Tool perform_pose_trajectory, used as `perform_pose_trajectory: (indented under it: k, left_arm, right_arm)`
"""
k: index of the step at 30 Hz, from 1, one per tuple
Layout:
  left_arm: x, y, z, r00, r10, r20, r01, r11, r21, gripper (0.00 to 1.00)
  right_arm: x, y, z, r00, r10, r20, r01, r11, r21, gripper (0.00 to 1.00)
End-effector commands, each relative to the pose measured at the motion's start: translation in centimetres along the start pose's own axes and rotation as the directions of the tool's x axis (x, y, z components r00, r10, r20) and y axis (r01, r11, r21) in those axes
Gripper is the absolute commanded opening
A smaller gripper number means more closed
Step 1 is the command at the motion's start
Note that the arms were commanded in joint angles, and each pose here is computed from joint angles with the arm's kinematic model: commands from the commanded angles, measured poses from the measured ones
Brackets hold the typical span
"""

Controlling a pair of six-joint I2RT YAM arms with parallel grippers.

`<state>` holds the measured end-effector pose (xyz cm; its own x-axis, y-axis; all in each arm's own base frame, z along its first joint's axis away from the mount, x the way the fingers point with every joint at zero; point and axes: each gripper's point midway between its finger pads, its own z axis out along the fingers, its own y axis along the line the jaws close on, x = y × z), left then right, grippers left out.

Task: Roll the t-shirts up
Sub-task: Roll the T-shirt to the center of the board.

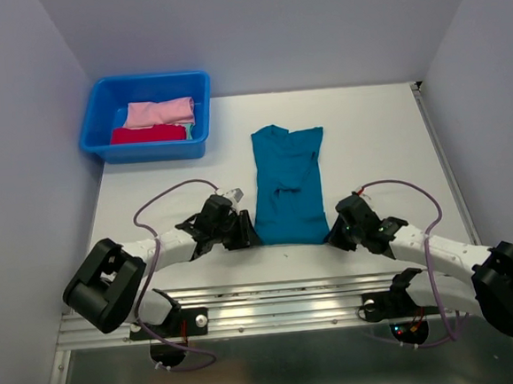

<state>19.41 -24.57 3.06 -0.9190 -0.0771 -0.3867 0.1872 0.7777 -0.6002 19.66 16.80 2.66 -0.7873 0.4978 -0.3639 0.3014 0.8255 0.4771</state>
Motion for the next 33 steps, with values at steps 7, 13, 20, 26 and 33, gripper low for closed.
perform_pose_trajectory:
  k: [7, 13, 20, 26, 33]
  left_arm:
    - [0.0, -0.4, 0.7, 1.000, 0.009, -0.003, -0.009, 0.999, 0.031, 0.25]
    - [-1.1, -1.4, 0.3, 1.000, 0.003, 0.018, -0.004, 0.999, 0.039, 0.00]
    - [-3.6, -3.4, -1.7, 0.996, 0.024, 0.082, -0.028, 0.999, 0.046, 0.00]
    - [-5.1, -4.5, -1.9, 0.995, 0.041, 0.088, -0.044, 0.998, 0.034, 0.00]
    - [-7.5, -5.1, -2.0, 0.993, 0.047, 0.109, -0.047, 0.999, 0.000, 0.00]
  right_arm:
    - [-1.0, 0.8, 0.1, 0.999, 0.021, 0.038, -0.020, 0.999, -0.027, 0.11]
    - [-1.7, 1.5, -0.6, 0.998, 0.026, 0.062, -0.023, 0.998, -0.050, 0.07]
    - [-3.7, 2.8, -2.1, 0.993, 0.004, 0.120, 0.002, 0.999, -0.052, 0.02]
    - [-5.8, 4.6, -3.1, 0.983, -0.029, 0.181, 0.040, 0.998, -0.058, 0.02]
    - [-8.2, 6.4, -3.3, 0.970, -0.070, 0.235, 0.081, 0.996, -0.041, 0.02]
